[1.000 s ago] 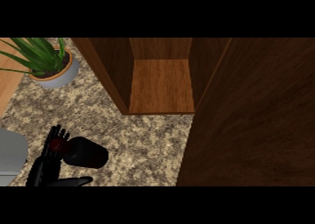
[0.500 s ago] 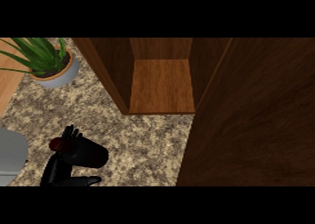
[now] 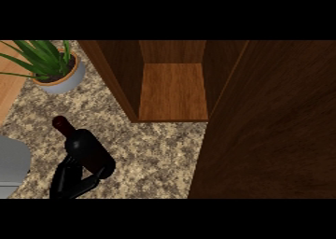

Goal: Pick up the wine, place it into the cabinet and close the cabinet

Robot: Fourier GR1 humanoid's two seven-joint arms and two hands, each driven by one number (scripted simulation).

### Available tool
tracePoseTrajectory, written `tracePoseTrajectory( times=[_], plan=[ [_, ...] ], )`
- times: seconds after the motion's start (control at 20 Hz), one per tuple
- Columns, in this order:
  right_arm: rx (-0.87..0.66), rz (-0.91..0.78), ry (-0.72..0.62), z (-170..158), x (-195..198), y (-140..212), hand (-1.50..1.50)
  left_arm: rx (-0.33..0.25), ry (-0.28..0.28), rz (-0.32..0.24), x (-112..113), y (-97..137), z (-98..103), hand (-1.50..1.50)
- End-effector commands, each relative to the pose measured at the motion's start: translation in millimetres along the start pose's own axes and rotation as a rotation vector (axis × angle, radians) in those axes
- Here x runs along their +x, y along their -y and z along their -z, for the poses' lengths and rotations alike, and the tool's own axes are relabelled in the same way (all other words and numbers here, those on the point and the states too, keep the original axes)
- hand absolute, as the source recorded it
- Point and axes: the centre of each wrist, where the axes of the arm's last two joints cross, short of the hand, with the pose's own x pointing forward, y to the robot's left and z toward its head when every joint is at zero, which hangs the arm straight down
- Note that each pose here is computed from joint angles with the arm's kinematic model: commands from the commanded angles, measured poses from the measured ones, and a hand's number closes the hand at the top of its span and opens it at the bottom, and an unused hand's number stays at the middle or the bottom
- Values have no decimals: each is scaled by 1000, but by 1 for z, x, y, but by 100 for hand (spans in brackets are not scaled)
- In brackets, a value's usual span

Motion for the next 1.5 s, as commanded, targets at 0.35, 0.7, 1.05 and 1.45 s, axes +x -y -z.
tracePoseTrajectory(
  times=[0.35,0.7,1.05,1.45],
  plan=[
    [-12,20,86,-41,32,10,-150,8,99,61,-1,11,5,150],
    [-10,26,84,-34,22,5,-150,-166,73,35,5,-14,31,150],
    [-40,-7,86,-32,13,12,-150,-279,82,2,11,8,33,150],
    [-33,-11,91,-36,21,15,-150,-355,89,-57,32,72,31,150]
  ],
)
